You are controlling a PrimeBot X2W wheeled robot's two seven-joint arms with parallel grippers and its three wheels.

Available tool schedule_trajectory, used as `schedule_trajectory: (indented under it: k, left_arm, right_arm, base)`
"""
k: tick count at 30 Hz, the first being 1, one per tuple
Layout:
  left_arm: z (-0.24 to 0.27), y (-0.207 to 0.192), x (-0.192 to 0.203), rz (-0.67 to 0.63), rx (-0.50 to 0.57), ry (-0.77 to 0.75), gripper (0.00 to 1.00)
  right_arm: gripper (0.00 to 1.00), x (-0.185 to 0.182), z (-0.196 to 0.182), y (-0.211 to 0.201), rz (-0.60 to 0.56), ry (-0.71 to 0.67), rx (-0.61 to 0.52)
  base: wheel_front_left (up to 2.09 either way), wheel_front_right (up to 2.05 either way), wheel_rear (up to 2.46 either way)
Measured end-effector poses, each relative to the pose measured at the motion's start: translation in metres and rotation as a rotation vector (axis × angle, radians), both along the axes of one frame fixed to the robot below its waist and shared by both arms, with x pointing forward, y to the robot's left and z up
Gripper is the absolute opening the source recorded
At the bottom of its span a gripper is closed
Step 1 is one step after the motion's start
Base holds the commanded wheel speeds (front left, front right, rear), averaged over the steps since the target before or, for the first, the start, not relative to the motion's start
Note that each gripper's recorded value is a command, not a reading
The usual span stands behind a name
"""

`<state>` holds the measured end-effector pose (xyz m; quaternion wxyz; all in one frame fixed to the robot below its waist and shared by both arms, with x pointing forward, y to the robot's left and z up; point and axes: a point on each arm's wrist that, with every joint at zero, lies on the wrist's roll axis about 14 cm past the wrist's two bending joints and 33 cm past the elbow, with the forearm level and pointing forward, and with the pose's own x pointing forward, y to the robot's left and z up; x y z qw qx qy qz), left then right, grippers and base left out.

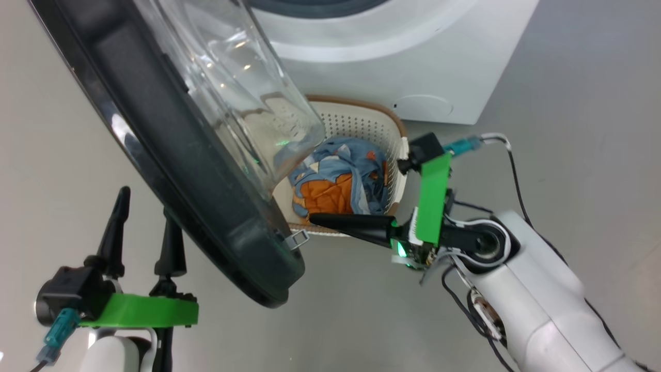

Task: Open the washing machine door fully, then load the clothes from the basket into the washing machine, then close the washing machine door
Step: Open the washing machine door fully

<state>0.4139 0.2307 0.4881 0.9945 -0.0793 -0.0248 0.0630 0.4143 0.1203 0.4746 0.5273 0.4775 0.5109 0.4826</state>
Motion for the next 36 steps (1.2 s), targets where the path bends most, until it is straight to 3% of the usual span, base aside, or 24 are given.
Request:
schedule_trajectory:
  k: [24,25,26,27,28,29,36]
  left_arm:
    - [0.015,0.003,-0.042,0.015,-0.004,-0.036,1.0]
    - [0.015,0.002,-0.042,0.013,-0.005,-0.035,1.0]
    - [0.015,0.001,-0.043,0.01,-0.006,-0.035,1.0]
    - [0.015,0.0,-0.043,0.007,-0.007,-0.036,1.0]
    - [0.015,-0.002,-0.043,0.003,-0.007,-0.039,1.0]
    - [0.016,-0.003,-0.043,-0.002,-0.008,-0.04,1.0]
    - [0.019,-0.014,-0.039,-0.034,-0.013,-0.052,1.0]
  right_arm:
    - [0.0,-0.035,0.028,-0.063,-0.333,0.059,0.075]
    - [0.09,-0.034,0.03,-0.067,-0.354,0.054,0.077]
    - [0.29,-0.032,0.033,-0.07,-0.382,0.045,0.081]
    - [0.44,-0.03,0.035,-0.074,-0.412,0.034,0.084]
    - [0.93,-0.025,0.038,-0.08,-0.455,0.021,0.088]
    - [1.0,-0.02,0.041,-0.086,-0.499,0.006,0.089]
    - [1.0,0.011,0.068,-0.128,-0.784,-0.165,0.077]
  base:
    - [0.0,0.0,0.0]
    - [0.0,0.0,0.0]
    - [0.0,0.0,0.0]
    - [0.0,0.0,0.0]
    - [0.0,0.0,0.0]
    - [0.0,0.0,0.0]
    - [0.0,0.0,0.0]
